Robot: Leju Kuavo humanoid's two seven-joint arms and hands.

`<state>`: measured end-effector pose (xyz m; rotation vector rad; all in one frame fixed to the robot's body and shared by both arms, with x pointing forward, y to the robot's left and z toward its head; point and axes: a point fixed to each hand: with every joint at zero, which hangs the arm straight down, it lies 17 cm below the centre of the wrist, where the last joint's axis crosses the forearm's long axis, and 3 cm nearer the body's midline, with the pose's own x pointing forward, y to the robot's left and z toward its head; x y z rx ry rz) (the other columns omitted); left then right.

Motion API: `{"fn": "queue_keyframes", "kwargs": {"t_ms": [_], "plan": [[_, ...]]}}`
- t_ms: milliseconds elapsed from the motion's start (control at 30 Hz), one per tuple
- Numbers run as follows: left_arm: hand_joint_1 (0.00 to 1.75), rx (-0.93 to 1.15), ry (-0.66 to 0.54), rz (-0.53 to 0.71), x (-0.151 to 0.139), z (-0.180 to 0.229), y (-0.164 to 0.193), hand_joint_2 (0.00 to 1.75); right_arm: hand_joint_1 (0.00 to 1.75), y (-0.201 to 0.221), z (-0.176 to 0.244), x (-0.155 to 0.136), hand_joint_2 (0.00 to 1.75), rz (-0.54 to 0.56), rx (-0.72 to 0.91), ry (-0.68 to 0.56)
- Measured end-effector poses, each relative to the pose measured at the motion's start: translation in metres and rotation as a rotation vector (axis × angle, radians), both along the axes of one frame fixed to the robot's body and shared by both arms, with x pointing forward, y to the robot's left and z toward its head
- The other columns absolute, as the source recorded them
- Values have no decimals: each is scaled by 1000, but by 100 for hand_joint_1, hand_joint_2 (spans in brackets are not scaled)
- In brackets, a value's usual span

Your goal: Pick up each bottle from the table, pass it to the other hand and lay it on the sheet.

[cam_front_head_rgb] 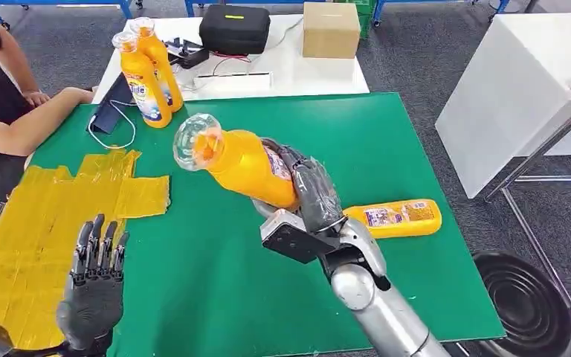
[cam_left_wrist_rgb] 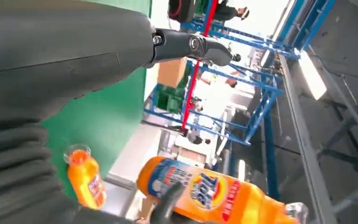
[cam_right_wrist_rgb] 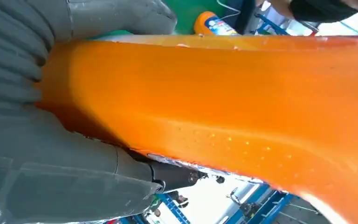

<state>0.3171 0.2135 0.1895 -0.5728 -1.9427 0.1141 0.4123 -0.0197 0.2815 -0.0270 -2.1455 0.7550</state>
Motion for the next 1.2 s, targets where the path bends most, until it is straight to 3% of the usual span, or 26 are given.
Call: {"fn": "queue_keyframes", "kwargs": {"t_ms": [367,700,1200], "plan": [[0,63,-19,-4,2,2,-12,175,175,43,-21,-10,175,105,-32,77],[0,163,-143,15,-2,33,-51,175,175,150,-70,-70,175,307,-162,169],[0,168,-151,23,-2,33,-51,175,175,183,-100,-94,175,375,-245,203]]}}
